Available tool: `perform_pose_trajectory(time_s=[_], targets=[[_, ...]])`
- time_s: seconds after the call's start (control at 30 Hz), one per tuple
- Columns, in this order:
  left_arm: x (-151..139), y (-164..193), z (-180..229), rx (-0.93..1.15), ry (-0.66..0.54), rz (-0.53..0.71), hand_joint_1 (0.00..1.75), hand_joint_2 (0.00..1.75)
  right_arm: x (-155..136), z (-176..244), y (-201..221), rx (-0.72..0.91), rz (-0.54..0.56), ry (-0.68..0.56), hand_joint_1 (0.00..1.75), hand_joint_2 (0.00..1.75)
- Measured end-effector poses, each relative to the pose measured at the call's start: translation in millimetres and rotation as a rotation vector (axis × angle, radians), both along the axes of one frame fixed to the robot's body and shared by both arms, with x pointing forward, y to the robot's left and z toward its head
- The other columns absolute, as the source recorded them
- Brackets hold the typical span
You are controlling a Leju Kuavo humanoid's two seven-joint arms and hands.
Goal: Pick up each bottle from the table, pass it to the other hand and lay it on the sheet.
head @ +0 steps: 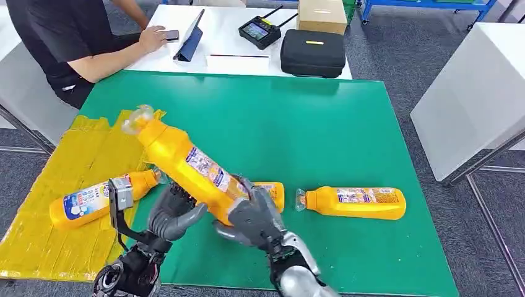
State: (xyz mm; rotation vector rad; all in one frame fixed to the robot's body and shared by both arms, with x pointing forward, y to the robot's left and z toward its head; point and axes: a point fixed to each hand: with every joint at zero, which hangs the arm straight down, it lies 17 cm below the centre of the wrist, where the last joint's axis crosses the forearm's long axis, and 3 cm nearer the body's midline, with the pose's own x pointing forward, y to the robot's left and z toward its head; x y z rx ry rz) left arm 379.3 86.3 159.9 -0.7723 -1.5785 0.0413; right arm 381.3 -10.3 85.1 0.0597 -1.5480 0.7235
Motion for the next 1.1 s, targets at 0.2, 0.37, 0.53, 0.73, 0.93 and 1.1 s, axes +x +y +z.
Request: perform_pose_trajectory(time_s=[0.2, 0.37, 0.53, 0.73, 0.93, 1.1], targets=[[4.5, 5.2, 4.5, -0.026, 0.008, 0.018, 0.00, 1.75, -15.4, -17.8, 34.5, -0.048, 0.083, 0.038, 1.75, 1.75], [8.6, 18.3, 2.0, -0.034, 0.035, 0.060, 0.23, 1.75, -22.0, -25.3, 57.0, -0.093, 0.136, 0.039, 1.75, 1.75], [12.0, 31.0, 0.8, -0.031, 0.042, 0.101, 1.75, 1.75, -18.7, -24.1, 70.2, -0.108, 0.170, 0.037, 1.75, 1.75], [13.1, 38.4, -0.3, -0.025, 0.042, 0.125, 1.75, 1.75, -16.2, -25.6, 76.1, -0.114, 0.190, 0.043, 1.75, 1.75], [14.8, 47.0, -0.3, -0.021, 0.037, 0.156, 1.75, 1.75, -11.7, -23.8, 82.3, -0.112, 0.214, 0.044, 1.75, 1.75], [16.1, 54.6, -1.6, 0.005, 0.030, 0.204, 1.75, 1.75, -8.8, -22.0, 86.2, -0.103, 0.223, 0.044, 0.00, 1.75]])
